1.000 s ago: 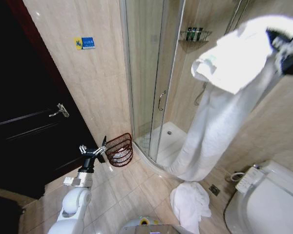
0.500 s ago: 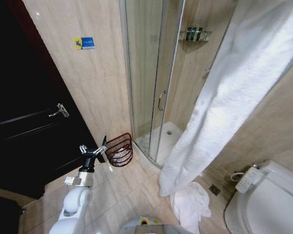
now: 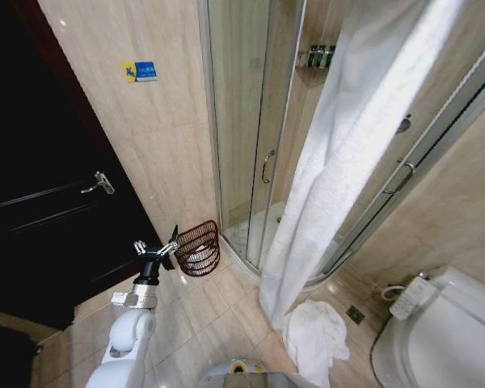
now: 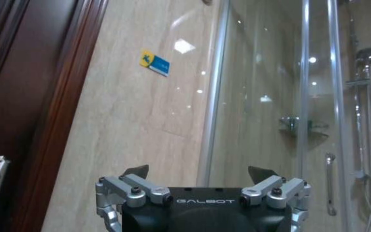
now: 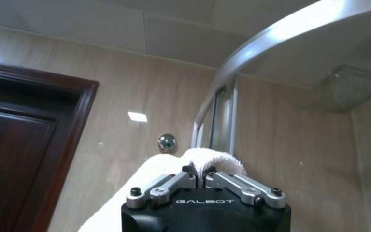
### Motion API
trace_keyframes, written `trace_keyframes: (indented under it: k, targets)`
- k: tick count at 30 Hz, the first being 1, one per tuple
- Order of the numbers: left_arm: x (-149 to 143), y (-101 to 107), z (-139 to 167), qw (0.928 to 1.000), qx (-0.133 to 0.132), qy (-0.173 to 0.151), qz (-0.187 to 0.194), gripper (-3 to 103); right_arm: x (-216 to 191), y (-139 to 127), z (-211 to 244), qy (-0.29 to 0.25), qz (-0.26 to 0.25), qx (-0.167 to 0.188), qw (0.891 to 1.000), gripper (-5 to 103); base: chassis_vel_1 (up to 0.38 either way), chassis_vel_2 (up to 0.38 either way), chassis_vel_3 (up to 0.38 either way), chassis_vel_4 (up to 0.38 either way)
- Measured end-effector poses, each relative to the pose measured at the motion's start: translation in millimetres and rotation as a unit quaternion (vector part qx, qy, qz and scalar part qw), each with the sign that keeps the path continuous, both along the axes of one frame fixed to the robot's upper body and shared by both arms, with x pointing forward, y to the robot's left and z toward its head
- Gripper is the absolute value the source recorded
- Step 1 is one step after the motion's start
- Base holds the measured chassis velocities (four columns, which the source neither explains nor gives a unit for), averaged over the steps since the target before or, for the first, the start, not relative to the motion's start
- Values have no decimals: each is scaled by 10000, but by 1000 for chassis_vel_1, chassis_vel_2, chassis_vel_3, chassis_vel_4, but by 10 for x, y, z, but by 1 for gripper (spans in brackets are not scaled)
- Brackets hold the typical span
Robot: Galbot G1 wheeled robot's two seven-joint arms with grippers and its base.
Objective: Discard the used towel into the hamper.
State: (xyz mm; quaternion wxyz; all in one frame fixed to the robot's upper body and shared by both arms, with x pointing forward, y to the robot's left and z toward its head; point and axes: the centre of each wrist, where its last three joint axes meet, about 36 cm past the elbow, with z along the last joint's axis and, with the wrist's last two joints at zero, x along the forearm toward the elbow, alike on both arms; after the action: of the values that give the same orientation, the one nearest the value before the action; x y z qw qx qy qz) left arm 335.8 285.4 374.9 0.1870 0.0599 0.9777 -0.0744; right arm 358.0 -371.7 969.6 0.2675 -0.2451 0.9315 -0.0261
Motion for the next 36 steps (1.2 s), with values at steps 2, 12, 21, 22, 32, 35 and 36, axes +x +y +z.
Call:
trace_keyframes:
  k: [2, 12, 21, 22, 32, 35, 36]
  targets:
    - [4, -39, -6, 9999, -76, 3, 98, 100, 60, 66, 10, 2, 24, -70, 10000, 3, 0, 0, 0, 0]
    - [-4, -110, -1, 9999, -78, 92, -54, 100, -15, 72, -189, 71, -273, -351, 9990, 3, 0, 0, 0, 0]
    - [14, -136, 37, 9999, -19, 48, -118, 100, -111, 108, -218, 91, -244, -360, 9990, 3, 0, 0, 0, 0]
    - [14, -136, 37, 9999, -19, 48, -118, 100, -111, 108, -218, 91, -244, -360, 9990, 3, 0, 0, 0, 0]
    - [-23, -82, 46, 9999, 39, 36, -96, 100, -133, 174, -218, 109, -194, -366, 9991, 3, 66, 63, 65, 75]
    - [-23, -81, 52, 9999, 41, 28, -95, 100, -136, 178, -213, 121, -183, -350, 9991, 3, 106, 109, 82, 101]
    - [-25, -84, 54, 9999, 35, 24, -93, 100, -141, 184, -208, 137, -183, -330, 9992, 3, 109, 119, 90, 102]
